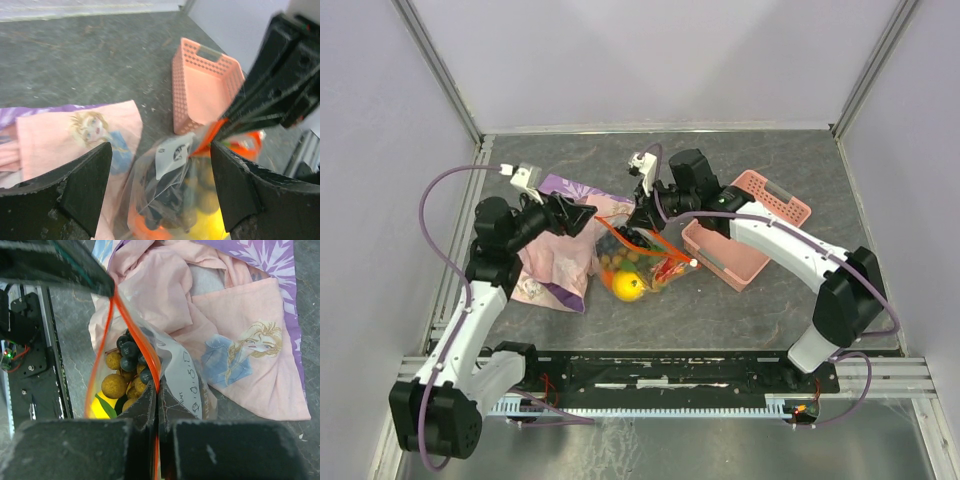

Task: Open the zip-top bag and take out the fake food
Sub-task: Open the zipper of the food storage bag at the center of the board.

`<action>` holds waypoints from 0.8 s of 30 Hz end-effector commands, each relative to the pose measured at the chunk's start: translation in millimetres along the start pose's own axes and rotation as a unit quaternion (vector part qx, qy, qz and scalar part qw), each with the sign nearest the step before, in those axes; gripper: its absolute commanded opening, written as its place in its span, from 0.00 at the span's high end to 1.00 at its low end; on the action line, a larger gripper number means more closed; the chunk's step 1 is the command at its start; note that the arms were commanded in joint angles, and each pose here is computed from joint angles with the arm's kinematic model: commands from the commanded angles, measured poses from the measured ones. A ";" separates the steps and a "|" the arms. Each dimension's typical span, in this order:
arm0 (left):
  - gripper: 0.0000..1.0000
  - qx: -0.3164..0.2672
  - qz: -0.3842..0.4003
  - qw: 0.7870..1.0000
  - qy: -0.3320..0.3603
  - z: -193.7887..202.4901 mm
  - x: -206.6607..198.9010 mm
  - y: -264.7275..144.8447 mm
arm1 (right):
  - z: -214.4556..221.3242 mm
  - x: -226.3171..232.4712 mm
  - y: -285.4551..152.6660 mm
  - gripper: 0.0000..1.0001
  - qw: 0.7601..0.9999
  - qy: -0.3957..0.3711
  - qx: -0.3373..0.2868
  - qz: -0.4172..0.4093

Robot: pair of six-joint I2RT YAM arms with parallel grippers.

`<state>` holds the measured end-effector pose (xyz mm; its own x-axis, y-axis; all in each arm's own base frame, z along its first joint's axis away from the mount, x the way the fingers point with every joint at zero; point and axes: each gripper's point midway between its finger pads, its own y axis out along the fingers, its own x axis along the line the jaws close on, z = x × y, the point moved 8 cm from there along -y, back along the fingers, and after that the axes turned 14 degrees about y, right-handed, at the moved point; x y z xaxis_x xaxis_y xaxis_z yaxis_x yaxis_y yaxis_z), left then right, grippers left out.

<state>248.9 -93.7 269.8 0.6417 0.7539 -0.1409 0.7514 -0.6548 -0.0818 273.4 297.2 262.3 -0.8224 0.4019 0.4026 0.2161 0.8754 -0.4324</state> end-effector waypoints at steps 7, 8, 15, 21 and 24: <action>0.14 -0.023 -0.025 0.992 -0.119 -28.0 -30.5 -35.0 | -43.2 19.5 -25.5 0.98 0.987 0.051 -0.147 0.025; 0.14 -0.024 -0.018 0.990 -0.137 -29.3 -34.3 -36.4 | -43.1 19.7 -26.1 0.98 0.986 0.059 -0.152 0.028; 0.18 -0.030 -0.005 0.972 -0.234 -38.7 -48.0 -43.0 | -40.7 16.1 -29.9 0.98 0.976 0.101 -0.185 0.059; 0.18 -0.029 -0.052 0.964 -0.260 -41.9 -52.7 -53.7 | -35.4 6.2 -29.3 0.98 0.961 0.148 -0.207 0.104; 0.15 -0.026 -0.060 0.959 -0.274 -38.2 -58.0 -52.5 | -34.7 4.7 -28.2 0.98 0.956 0.165 -0.217 0.108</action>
<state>184.3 -97.2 305.7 0.4355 0.6906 -0.5775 0.8056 -0.5853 -0.0924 277.2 286.0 271.7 -0.5587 0.6072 0.5649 0.5257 0.7861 -0.3251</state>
